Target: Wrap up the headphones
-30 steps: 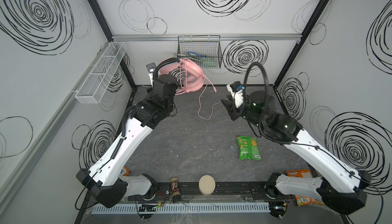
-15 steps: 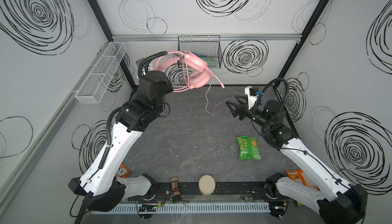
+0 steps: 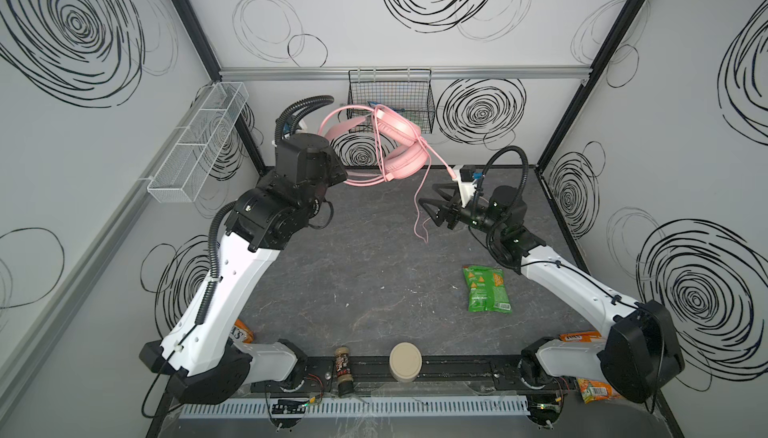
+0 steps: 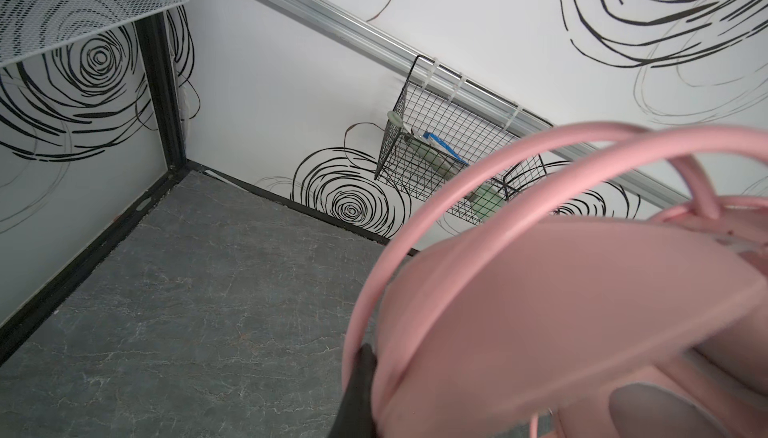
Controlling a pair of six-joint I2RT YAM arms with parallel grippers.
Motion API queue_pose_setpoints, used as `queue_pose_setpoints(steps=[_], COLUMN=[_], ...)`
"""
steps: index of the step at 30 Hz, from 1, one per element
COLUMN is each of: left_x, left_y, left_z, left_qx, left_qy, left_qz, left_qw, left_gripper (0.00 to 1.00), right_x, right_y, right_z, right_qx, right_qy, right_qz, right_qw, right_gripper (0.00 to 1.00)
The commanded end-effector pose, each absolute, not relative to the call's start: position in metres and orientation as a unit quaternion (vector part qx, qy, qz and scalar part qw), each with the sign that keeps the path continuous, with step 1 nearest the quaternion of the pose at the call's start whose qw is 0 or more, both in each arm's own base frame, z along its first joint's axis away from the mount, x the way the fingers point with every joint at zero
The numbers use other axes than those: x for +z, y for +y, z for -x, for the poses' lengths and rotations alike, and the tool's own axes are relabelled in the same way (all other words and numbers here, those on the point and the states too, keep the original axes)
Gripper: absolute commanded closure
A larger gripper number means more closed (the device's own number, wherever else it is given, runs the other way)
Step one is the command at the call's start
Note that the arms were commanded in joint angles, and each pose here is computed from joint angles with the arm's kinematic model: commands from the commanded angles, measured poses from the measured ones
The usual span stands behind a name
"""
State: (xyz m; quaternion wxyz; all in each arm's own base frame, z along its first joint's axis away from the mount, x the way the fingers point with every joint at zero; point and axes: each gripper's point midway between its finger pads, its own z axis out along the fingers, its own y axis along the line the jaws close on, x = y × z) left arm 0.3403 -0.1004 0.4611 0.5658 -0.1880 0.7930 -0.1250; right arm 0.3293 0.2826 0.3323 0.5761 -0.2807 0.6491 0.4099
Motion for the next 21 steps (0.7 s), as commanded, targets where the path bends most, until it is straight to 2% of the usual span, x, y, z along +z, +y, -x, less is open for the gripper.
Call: queue_pose_setpoints(steps=[1,6,8,9,12,15,18,21], left_x=[0.501,0.497,0.497,0.498,0.493,0.487,0.484,0.479], left_y=[-0.102,-0.104,-0.103,-0.102,-0.097,-0.085,-0.073,-0.063], left_z=[-0.339,-0.342,-0.343,-0.343,-0.344,-0.346,-0.346,-0.347], left_qx=[-0.198,-0.202,-0.204,-0.205,-0.203,-0.206,-0.201,-0.187], left_qy=[0.745,0.749,0.748,0.748,0.751,0.748,0.745,0.744], left_qz=[0.22,0.221,0.222,0.223,0.228,0.243,0.255,0.262], left_qw=[0.598,0.591,0.591,0.591,0.586,0.582,0.582,0.585], left_gripper=[1.0,1.0,1.0,1.0,1.0,1.0,1.0,1.0], right_x=[0.365,0.364,0.366,0.367,0.374,0.378,0.377,0.38], right_y=[0.296,0.312,0.313,0.313,0.312,0.311,0.309,0.3], right_z=[-0.321,-0.325,-0.329,-0.332,-0.335,-0.332,-0.322,-0.313], right_qx=[0.425,0.432,0.436,0.436,0.439,0.44,0.44,0.43], right_qy=[0.599,0.595,0.595,0.596,0.592,0.59,0.593,0.597], right_qz=[0.309,0.317,0.311,0.306,0.302,0.301,0.306,0.302], right_qw=[0.605,0.599,0.599,0.6,0.605,0.606,0.601,0.606], right_gripper=[0.22,0.26,0.3,0.35,0.62,0.81,0.93,0.97])
